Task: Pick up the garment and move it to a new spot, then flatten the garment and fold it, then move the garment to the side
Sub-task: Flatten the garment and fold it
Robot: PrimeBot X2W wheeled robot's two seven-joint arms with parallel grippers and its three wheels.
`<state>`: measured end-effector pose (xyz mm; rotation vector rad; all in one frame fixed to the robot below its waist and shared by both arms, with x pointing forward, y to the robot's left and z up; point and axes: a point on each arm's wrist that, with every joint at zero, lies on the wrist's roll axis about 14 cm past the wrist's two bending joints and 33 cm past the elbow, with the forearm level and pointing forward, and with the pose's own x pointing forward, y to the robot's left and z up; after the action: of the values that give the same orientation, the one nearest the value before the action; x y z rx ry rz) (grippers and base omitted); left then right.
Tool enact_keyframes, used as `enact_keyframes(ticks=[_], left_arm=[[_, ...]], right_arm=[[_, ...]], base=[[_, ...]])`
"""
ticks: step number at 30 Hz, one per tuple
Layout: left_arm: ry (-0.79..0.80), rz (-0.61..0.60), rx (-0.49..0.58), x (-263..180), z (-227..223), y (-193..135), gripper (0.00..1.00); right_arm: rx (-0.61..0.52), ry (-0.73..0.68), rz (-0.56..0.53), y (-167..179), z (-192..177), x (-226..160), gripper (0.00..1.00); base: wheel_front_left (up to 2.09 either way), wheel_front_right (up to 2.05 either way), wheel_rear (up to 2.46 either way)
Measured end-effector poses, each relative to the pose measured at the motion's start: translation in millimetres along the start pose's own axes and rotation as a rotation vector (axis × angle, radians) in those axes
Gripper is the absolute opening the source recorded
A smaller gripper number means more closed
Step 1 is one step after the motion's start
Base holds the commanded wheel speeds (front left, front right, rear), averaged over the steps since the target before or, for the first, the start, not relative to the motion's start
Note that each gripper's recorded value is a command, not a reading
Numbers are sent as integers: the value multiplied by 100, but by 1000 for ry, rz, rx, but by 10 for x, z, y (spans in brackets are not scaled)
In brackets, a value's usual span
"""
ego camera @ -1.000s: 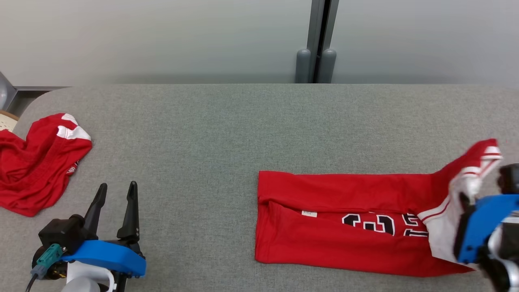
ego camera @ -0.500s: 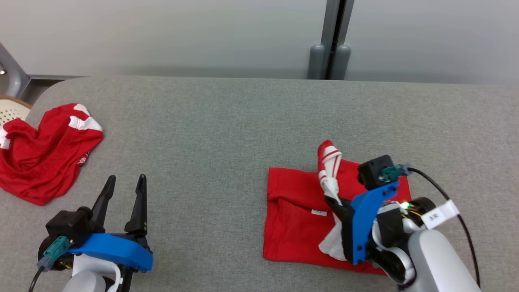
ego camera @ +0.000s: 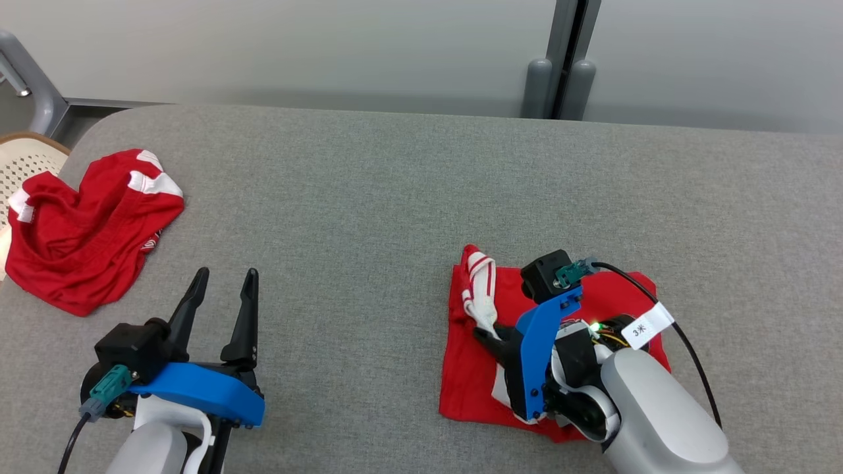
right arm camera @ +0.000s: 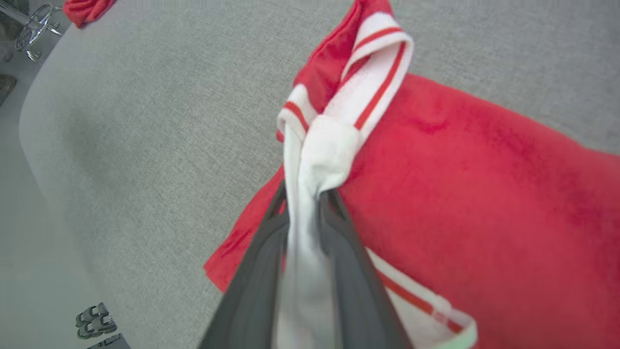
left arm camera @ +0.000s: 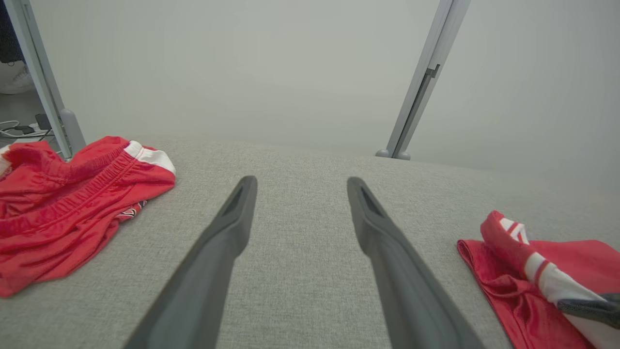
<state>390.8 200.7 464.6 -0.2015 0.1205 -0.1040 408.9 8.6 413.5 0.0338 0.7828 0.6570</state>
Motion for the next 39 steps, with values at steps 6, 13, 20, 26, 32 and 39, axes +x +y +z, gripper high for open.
enact_keyframes(ticks=[6, 13, 20, 26, 32, 39], left_arm=[[-5, -1, -3, 17, 8, 1, 100], [-15, -4, -3, 37, 25, -19, 100], [-24, -2, 1, 41, 47, -4, 100], [-14, -2, 17, 64, 34, 48, 100], [-10, -6, 22, 104, 28, 49, 100], [-20, 9, 15, 108, 65, 87, 100]], right_arm=[[93, -91, 136, 317, 188, -25, 100], [53, -341, 74, 149, 767, -294, 100], [16, -441, -193, -519, 702, -638, 100], [-36, -395, -340, -827, 261, -696, 100], [-61, -329, -301, -701, -108, -488, 0], [-126, -263, -107, -114, -229, -161, 0]], base=[[0, 0, 0], [0, 0, 0], [0, 0, 0], [0, 0, 0], [0, 0, 0], [0, 0, 0]])
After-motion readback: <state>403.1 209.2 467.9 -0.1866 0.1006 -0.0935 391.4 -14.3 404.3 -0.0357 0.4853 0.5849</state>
